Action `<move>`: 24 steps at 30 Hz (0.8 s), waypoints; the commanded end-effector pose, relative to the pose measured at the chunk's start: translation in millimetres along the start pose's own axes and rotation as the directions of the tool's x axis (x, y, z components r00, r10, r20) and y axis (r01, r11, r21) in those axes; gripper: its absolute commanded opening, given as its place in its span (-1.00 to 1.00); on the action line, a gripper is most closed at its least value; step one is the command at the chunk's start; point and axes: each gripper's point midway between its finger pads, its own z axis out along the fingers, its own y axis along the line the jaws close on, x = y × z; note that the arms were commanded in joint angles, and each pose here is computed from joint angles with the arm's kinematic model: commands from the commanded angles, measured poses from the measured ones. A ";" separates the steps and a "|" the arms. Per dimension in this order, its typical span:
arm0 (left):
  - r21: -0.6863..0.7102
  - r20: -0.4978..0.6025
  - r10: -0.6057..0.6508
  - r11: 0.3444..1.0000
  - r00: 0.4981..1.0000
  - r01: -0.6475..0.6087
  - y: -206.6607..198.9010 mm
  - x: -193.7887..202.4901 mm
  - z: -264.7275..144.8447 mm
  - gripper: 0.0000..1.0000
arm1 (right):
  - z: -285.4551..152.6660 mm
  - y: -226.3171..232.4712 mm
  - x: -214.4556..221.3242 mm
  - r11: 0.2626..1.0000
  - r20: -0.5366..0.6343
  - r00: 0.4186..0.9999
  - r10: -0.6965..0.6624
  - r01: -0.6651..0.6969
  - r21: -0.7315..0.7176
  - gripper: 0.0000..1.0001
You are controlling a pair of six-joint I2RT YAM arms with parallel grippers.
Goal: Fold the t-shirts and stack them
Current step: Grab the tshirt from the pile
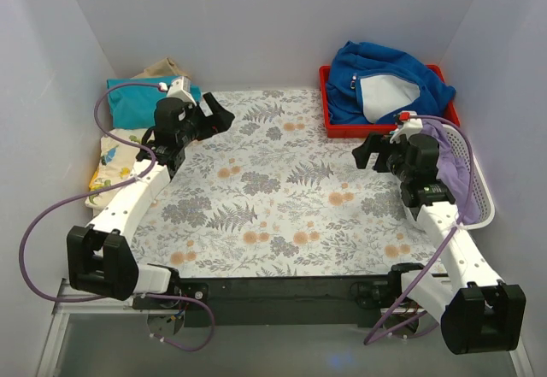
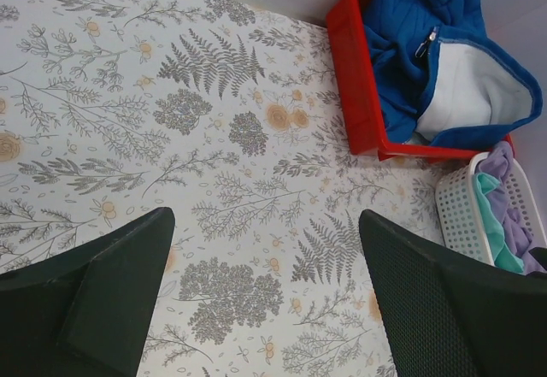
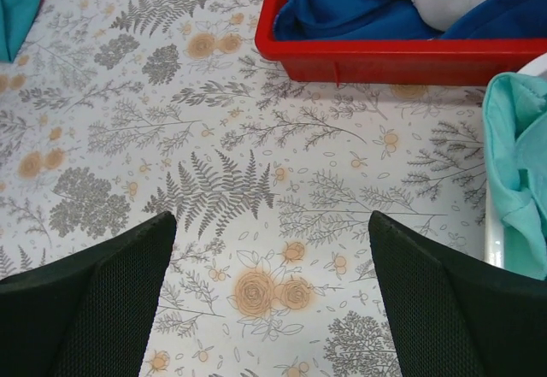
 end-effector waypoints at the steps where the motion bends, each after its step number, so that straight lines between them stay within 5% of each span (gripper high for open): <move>1: -0.009 -0.023 0.039 0.999 0.999 -0.039 -1.1 -1.8 1.3 0.78 | 0.7 18.5 -34.0 0.997 0.076 0.996 0.040 -0.035 -0.070 0.97; 9: -0.120 0.064 -0.013 0.993 0.998 0.020 12.3 -22.2 0.3 0.78 | 10.8 17.5 -18.5 0.992 0.111 0.993 -0.040 0.053 -0.115 0.97; 16: -0.093 -0.004 0.023 0.995 1.000 -0.023 10.0 -12.0 9.1 0.78 | 6.1 -79.4 -33.3 0.909 -0.026 0.993 -0.112 0.112 0.401 0.97; 24: -0.095 -0.113 0.009 0.995 0.994 -0.020 21.0 19.2 22.0 0.88 | -5.5 -133.7 -26.0 0.798 -0.128 0.989 -0.067 0.130 0.588 0.97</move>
